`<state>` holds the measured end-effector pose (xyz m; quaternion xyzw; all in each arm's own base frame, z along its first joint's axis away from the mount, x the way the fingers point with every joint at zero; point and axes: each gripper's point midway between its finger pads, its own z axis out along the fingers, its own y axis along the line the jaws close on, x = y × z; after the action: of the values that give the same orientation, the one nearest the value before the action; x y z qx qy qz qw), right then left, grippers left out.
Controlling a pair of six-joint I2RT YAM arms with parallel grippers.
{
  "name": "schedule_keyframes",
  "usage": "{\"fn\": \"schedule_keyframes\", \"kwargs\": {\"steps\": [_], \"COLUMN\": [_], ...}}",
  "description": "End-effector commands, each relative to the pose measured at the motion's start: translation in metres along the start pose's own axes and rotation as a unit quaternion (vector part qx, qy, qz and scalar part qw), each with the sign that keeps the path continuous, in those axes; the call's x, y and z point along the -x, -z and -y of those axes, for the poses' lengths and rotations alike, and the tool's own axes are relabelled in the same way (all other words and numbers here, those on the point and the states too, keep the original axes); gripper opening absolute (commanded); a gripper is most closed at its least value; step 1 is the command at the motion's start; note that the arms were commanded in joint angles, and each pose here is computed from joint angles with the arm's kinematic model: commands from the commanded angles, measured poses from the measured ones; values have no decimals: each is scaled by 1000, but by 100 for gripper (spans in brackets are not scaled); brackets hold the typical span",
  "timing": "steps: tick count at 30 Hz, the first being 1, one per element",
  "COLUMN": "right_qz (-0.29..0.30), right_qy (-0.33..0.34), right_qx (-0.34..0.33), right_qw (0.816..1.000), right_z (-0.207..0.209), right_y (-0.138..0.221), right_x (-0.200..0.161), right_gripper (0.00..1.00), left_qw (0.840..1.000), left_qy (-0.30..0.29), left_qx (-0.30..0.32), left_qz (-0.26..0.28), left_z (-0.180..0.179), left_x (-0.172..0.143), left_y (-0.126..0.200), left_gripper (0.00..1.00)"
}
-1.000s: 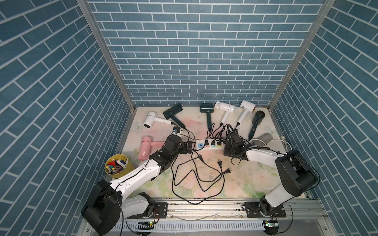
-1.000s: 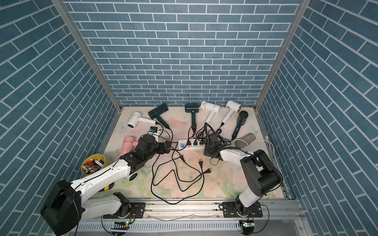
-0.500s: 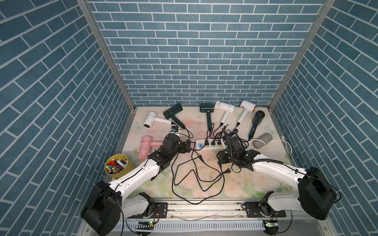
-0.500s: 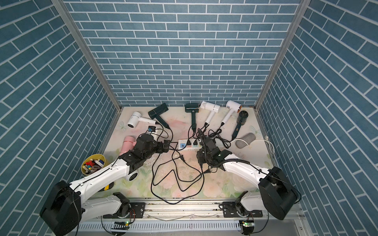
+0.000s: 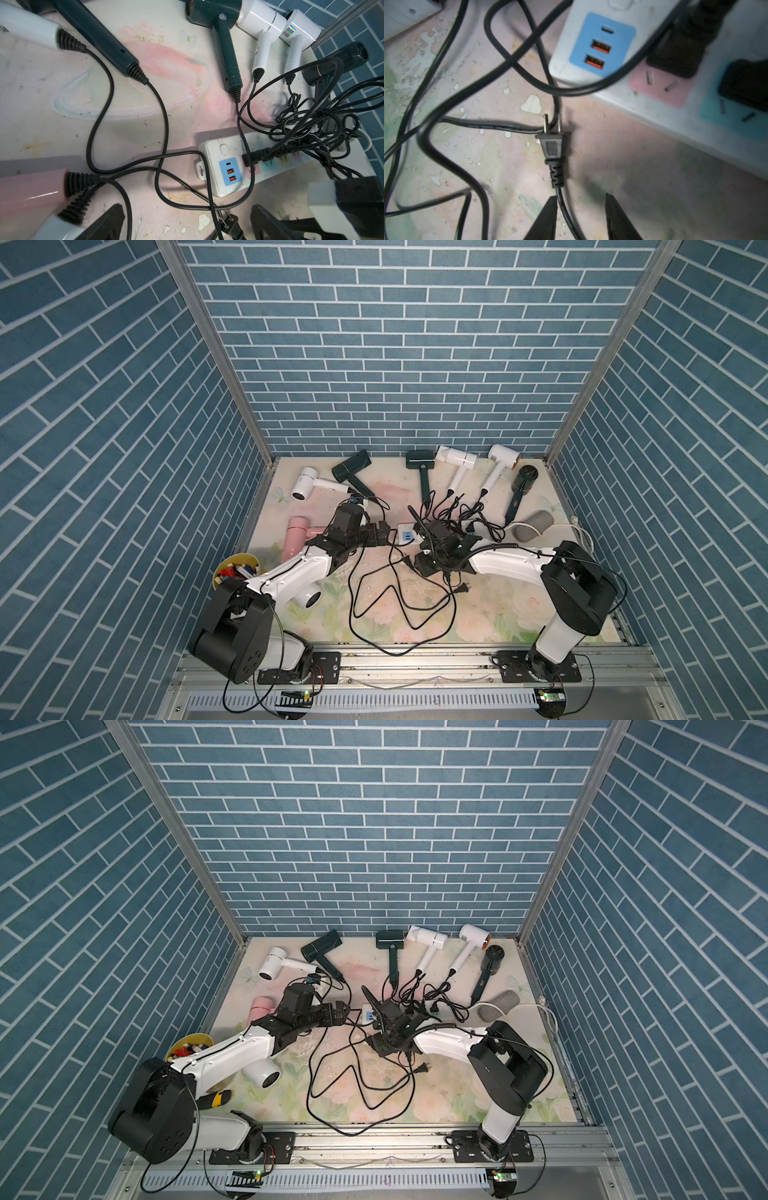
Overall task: Charge the blow dryers
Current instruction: Pick up the plug from the center of the board.
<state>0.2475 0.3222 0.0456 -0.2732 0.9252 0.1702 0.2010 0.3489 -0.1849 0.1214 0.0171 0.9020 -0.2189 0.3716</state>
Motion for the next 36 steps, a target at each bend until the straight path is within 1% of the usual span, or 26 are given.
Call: {"fn": "schedule_keyframes", "kwargs": {"steps": [1,8,9,12,17,20,22,25,26,29,33,36], "right_qz": [-13,-32,-34,-43,-50,-53,-54,-50,-47,-30,0,15], "right_qy": [37,53,54,56,57,53,50,42,38,26,6,-11], "right_qx": [-3,-5,-6,-9,-11,-15,-18,-30,-37,-61,-85,-91], "right_qw": [999,998,998,997,997,997,997,997,997,997,996,996], "right_z": [-7,-13,-13,-12,-15,-14,-13,-9,-6,4,16,25], "right_y": [-8,-22,-24,-30,-37,-39,-40,-38,-36,-28,-13,-5], "right_x": [3,-1,-2,-5,-6,-8,-10,-11,-11,-9,-6,-7], "right_gripper": [41,40,39,32,28,22,16,2,0,0,0,0], "left_qw": [1000,1000,1000,1000,1000,1000,1000,1000,1000,1000,999,999], "left_qy": [9,12,12,13,12,12,10,6,5,2,0,5], "left_qx": [-14,-10,-11,-10,-12,-12,-12,-16,-20,-27,-42,-40], "left_qz": [3,3,1,1,1,-1,-1,-5,-6,-8,16,3], "left_z": [5,3,3,2,2,2,3,5,7,10,14,15], "left_x": [10,10,9,9,8,8,8,10,11,12,18,19], "left_y": [1,1,0,-1,-1,-2,-2,-2,-1,1,6,-3], "left_gripper": [99,100,99,99,99,99,99,99,99,99,100,99]}}
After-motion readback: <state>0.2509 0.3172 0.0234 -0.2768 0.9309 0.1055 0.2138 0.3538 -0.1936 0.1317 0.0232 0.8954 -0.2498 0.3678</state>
